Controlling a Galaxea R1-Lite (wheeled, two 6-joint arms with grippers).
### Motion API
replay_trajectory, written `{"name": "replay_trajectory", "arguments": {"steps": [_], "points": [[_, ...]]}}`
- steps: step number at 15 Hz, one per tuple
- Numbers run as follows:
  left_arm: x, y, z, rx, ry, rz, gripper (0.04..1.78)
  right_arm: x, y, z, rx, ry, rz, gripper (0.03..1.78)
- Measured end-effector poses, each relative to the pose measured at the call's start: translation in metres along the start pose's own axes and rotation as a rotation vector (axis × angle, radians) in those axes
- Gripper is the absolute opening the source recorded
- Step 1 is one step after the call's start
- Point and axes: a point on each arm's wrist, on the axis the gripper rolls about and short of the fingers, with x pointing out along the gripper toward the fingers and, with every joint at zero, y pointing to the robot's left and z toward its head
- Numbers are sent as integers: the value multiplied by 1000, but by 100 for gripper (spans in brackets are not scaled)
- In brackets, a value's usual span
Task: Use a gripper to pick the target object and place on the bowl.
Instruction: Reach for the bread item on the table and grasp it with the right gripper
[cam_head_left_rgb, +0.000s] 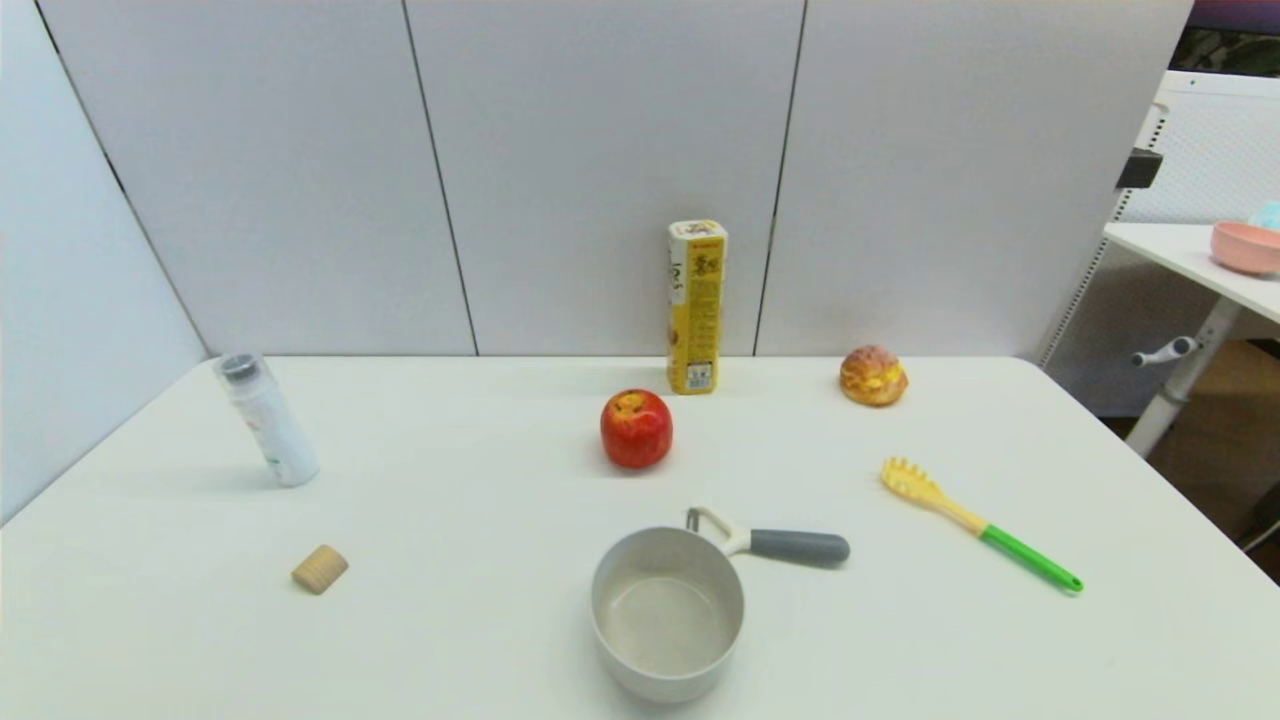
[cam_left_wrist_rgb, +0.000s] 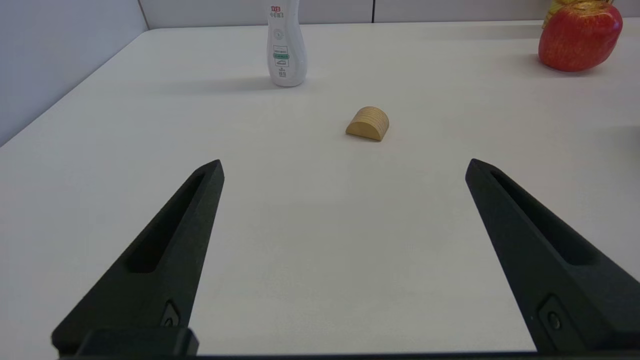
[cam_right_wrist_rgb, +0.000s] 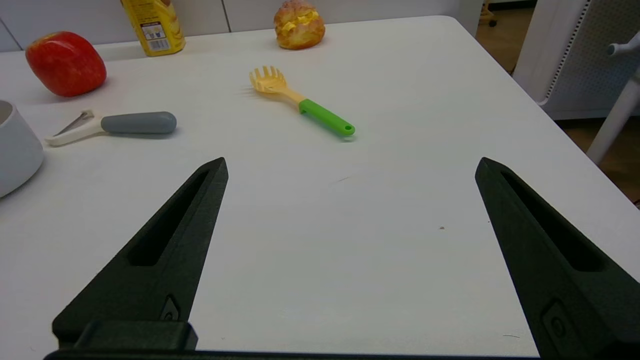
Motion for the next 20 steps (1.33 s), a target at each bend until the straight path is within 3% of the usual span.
{"name": "replay_trajectory", "arguments": {"steps": [8,11,14,20], "points": [[0,0,0,-1,0,0,171,0,0,1,16,7,-2,171],[0,0,0,0,0,0,171,-1,2,20,15,-5,9,171],[0,0,0,0,0,0,171,3,5,70,12,-31,18,171],[0,0,0,0,0,0,171,58,16,214,21,-91,19,171]]}}
